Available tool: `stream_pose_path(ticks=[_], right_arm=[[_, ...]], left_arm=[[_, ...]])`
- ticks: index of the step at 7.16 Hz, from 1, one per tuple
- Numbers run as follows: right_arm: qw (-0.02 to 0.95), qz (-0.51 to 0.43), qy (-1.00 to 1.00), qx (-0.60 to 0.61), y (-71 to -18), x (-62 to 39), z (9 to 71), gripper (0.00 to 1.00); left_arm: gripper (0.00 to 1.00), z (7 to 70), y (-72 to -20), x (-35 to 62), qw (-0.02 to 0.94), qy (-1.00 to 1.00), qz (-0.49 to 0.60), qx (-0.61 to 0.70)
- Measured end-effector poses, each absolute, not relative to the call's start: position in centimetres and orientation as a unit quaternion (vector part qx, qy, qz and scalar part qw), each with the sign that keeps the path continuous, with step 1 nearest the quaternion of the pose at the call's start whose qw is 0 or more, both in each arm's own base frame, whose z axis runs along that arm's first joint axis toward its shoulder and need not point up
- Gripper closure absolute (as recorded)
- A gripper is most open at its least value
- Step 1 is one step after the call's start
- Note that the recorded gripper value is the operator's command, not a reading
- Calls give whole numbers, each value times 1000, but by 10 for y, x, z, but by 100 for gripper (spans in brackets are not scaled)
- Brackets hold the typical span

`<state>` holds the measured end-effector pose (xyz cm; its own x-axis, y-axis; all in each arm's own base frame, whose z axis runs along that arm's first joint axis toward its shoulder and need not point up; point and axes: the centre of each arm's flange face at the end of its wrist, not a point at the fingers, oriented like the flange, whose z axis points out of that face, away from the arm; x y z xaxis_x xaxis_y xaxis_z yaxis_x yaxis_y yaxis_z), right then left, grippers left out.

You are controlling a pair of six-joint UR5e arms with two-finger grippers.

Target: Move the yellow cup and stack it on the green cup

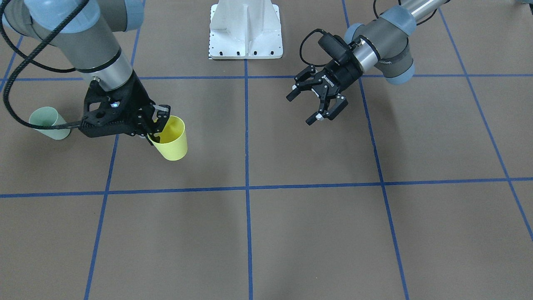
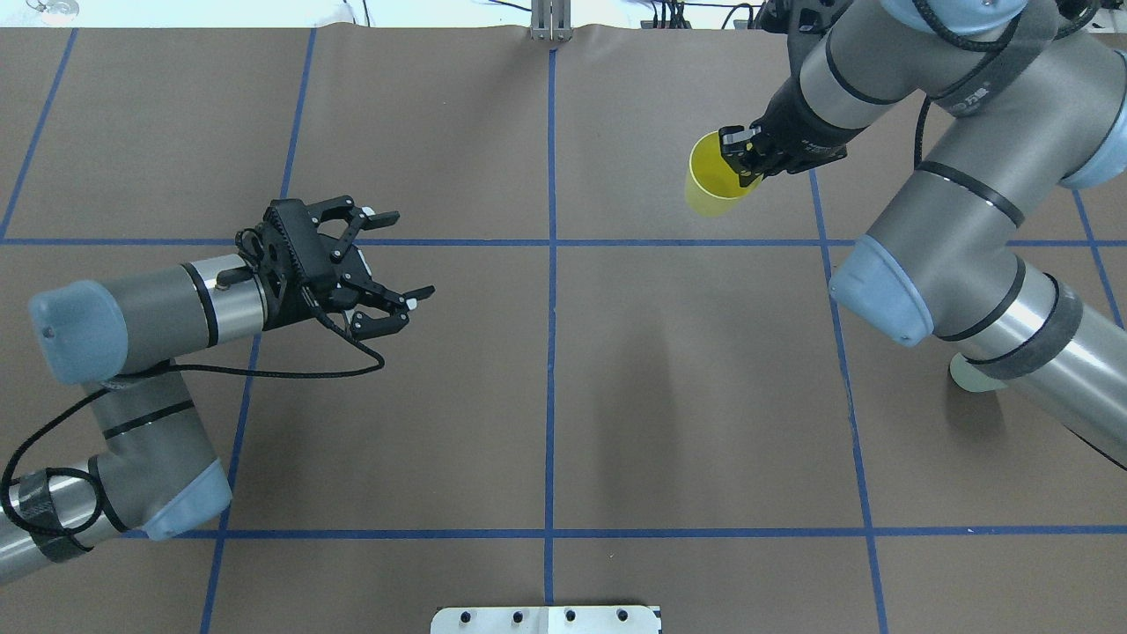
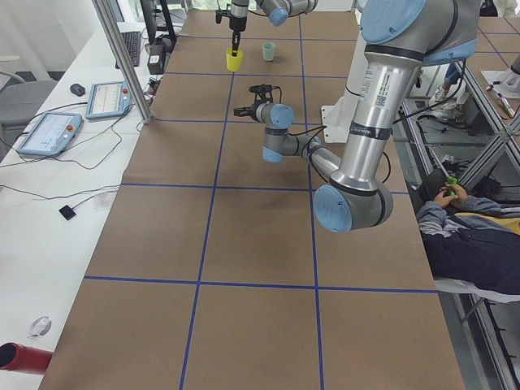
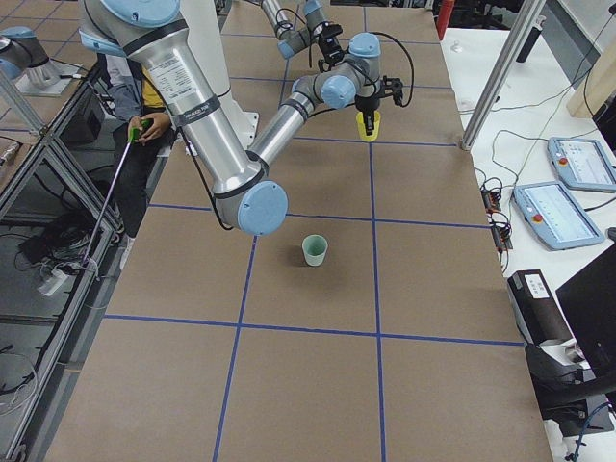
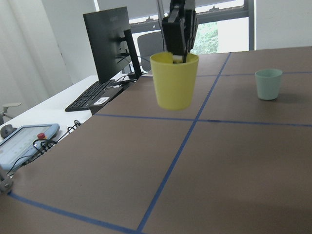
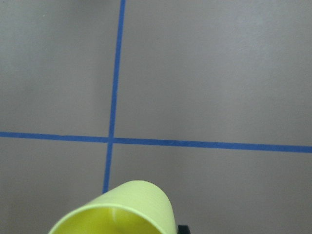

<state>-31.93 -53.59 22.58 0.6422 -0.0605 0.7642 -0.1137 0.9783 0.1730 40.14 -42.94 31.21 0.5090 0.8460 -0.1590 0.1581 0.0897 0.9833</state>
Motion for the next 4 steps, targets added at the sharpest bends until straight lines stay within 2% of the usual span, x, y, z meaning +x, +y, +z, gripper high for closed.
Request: stream_pose_path(ticks=[4], right_arm=[[906, 9, -407, 114, -530, -272, 262, 100]], left_arm=[[0, 396, -506, 274, 792, 314, 284, 440]])
